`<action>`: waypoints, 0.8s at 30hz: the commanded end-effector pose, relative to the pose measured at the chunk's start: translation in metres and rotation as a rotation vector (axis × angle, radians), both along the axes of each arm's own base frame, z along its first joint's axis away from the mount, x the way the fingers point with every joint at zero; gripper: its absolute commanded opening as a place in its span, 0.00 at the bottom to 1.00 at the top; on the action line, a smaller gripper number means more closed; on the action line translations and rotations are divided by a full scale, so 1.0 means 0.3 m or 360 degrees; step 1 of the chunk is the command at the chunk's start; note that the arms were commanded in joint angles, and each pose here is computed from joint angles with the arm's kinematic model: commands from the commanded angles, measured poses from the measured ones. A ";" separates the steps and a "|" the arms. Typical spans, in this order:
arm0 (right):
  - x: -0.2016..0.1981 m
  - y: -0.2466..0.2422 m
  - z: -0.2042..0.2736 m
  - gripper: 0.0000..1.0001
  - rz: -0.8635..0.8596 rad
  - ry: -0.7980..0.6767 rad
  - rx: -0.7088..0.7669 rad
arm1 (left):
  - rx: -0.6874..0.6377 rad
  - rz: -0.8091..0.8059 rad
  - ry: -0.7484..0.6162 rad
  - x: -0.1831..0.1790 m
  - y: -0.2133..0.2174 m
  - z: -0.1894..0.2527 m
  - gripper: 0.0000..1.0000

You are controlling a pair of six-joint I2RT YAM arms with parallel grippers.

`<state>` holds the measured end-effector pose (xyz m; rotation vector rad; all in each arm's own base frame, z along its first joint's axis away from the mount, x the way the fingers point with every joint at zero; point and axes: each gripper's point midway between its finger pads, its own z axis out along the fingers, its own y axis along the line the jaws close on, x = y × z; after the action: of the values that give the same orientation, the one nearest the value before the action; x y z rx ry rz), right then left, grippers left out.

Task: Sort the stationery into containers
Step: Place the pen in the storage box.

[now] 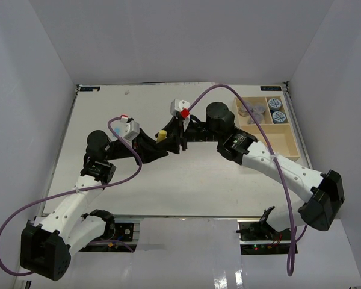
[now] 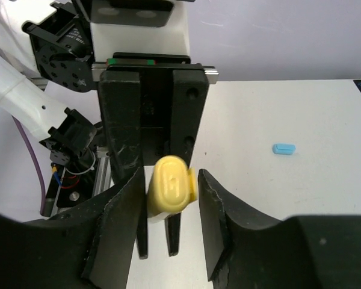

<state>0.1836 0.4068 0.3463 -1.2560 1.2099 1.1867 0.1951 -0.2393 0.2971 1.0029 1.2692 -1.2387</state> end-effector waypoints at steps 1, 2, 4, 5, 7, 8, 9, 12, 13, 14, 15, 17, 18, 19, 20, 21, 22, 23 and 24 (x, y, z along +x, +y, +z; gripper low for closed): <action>-0.054 -0.021 -0.002 0.46 0.0070 0.0046 -0.0002 | -0.0051 0.0054 -0.0105 0.016 0.008 0.055 0.09; -0.056 -0.021 -0.001 0.43 0.0075 0.0050 -0.0001 | -0.0048 0.0051 -0.0096 0.018 0.007 0.052 0.10; -0.058 -0.020 -0.003 0.33 0.0087 0.0055 -0.0001 | -0.0044 0.0051 -0.0084 0.019 0.006 0.047 0.12; -0.061 -0.019 -0.005 0.23 0.0091 0.0057 0.0003 | -0.0041 0.0049 -0.0082 0.020 0.006 0.045 0.14; -0.061 -0.021 -0.006 0.15 0.0094 0.0066 0.0006 | -0.0039 0.0049 -0.0083 0.020 0.006 0.045 0.18; -0.061 -0.022 -0.006 0.13 0.0094 0.0065 0.0008 | -0.0038 0.0049 -0.0080 0.020 0.006 0.044 0.18; -0.062 -0.022 -0.004 0.08 0.0096 0.0062 0.0012 | -0.0037 0.0050 -0.0083 0.022 0.006 0.043 0.18; -0.062 -0.025 -0.001 0.08 0.0094 0.0057 0.0018 | -0.0025 0.0059 -0.0076 0.025 0.006 0.037 0.31; -0.059 -0.027 0.000 0.08 0.0087 0.0055 0.0019 | -0.0024 0.0070 -0.0081 0.029 0.007 0.038 0.36; -0.054 -0.030 0.004 0.08 0.0072 0.0052 0.0023 | -0.0021 0.0075 -0.0081 0.031 0.008 0.038 0.41; -0.051 -0.038 0.004 0.08 0.0055 0.0050 0.0025 | -0.0018 0.0086 -0.0090 0.035 0.009 0.037 0.50; -0.026 -0.051 0.006 0.08 -0.0003 0.0045 0.0029 | -0.0011 0.0109 -0.0075 0.042 0.010 0.034 0.56; -0.001 -0.067 0.004 0.08 -0.0057 0.0044 0.0030 | -0.0004 0.0119 -0.0059 0.045 0.011 0.029 0.62; 0.011 -0.078 0.005 0.08 -0.0084 0.0042 0.0032 | -0.0001 0.0149 -0.0055 0.058 0.013 0.027 0.65; 0.026 -0.089 0.001 0.08 -0.0116 0.0043 0.0030 | 0.0002 0.0161 -0.0053 0.064 0.013 0.028 0.68; 0.056 -0.116 -0.003 0.08 -0.0171 0.0043 0.0031 | 0.0009 0.0176 -0.0039 0.070 0.014 0.023 0.71; 0.063 -0.130 0.001 0.08 -0.0197 0.0072 0.0038 | 0.0013 0.0189 -0.0036 0.076 0.015 0.021 0.76; 0.079 -0.147 -0.002 0.08 -0.0236 0.0083 0.0040 | 0.0014 0.0220 -0.0025 0.088 0.017 0.018 0.79; 0.111 -0.182 0.015 0.08 -0.0315 0.0069 0.0060 | 0.0018 0.0238 -0.0013 0.095 0.019 0.014 0.81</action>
<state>0.2026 0.3734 0.3258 -1.1609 1.3324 1.1548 0.2126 -0.2363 0.2906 0.9391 1.3189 -1.1666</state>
